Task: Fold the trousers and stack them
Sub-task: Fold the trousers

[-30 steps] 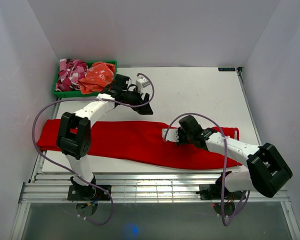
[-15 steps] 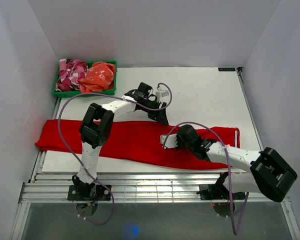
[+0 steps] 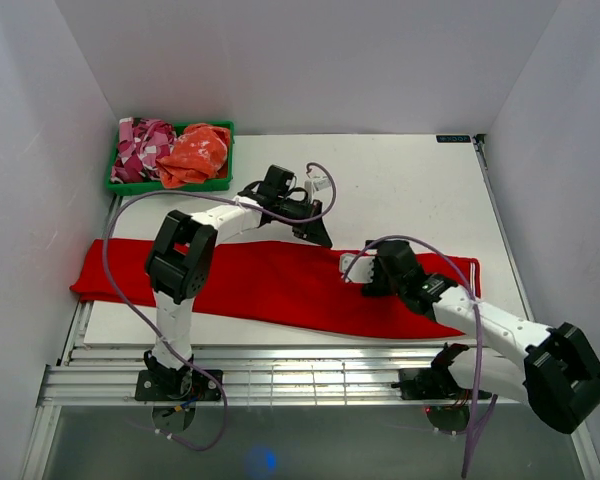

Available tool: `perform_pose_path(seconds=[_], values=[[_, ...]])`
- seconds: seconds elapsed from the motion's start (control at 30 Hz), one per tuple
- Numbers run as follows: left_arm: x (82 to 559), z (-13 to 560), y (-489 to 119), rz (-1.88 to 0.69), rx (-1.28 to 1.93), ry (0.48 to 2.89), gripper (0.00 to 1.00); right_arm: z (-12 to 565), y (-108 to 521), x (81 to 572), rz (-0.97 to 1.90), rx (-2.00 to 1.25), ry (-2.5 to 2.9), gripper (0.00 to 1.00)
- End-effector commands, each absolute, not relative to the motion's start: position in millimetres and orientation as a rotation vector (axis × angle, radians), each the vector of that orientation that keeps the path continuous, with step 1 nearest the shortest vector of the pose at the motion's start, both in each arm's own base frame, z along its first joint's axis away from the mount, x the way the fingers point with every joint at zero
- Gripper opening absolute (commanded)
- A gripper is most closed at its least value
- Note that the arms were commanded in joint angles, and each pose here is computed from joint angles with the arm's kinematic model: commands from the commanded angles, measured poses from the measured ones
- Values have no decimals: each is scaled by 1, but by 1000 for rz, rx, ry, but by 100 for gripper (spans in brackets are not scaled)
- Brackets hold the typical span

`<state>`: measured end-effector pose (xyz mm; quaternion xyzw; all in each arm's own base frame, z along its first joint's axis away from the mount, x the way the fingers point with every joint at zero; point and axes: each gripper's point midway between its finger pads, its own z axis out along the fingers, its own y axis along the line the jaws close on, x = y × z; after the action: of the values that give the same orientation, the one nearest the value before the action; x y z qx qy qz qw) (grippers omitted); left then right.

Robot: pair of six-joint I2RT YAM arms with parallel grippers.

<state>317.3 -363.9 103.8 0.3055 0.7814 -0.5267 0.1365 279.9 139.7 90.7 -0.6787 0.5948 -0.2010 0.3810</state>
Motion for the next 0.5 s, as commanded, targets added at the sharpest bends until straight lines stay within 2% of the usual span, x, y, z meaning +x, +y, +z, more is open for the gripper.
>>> perform_pose_path(seconds=[0.0, 0.23, 0.27, 0.43, 0.47], values=[[320, 163, -357, -1404, 1030, 2005, 0, 97, 106, 276, -374, -1652, 1716, 90], [311, 152, -339, -1109, 1210, 1845, 0, 112, 77, 277, 62, -1527, 2005, 90], [307, 145, -336, -1089, 1232, 1843, 0, 129, 86, 286, 143, -1504, 1977, 90], [299, 130, -333, -911, 1374, 1755, 0, 107, 97, 259, 560, -1603, 2170, 100], [295, 128, -331, -885, 1396, 1743, 0, 107, 101, 259, 611, -1613, 2164, 96]])
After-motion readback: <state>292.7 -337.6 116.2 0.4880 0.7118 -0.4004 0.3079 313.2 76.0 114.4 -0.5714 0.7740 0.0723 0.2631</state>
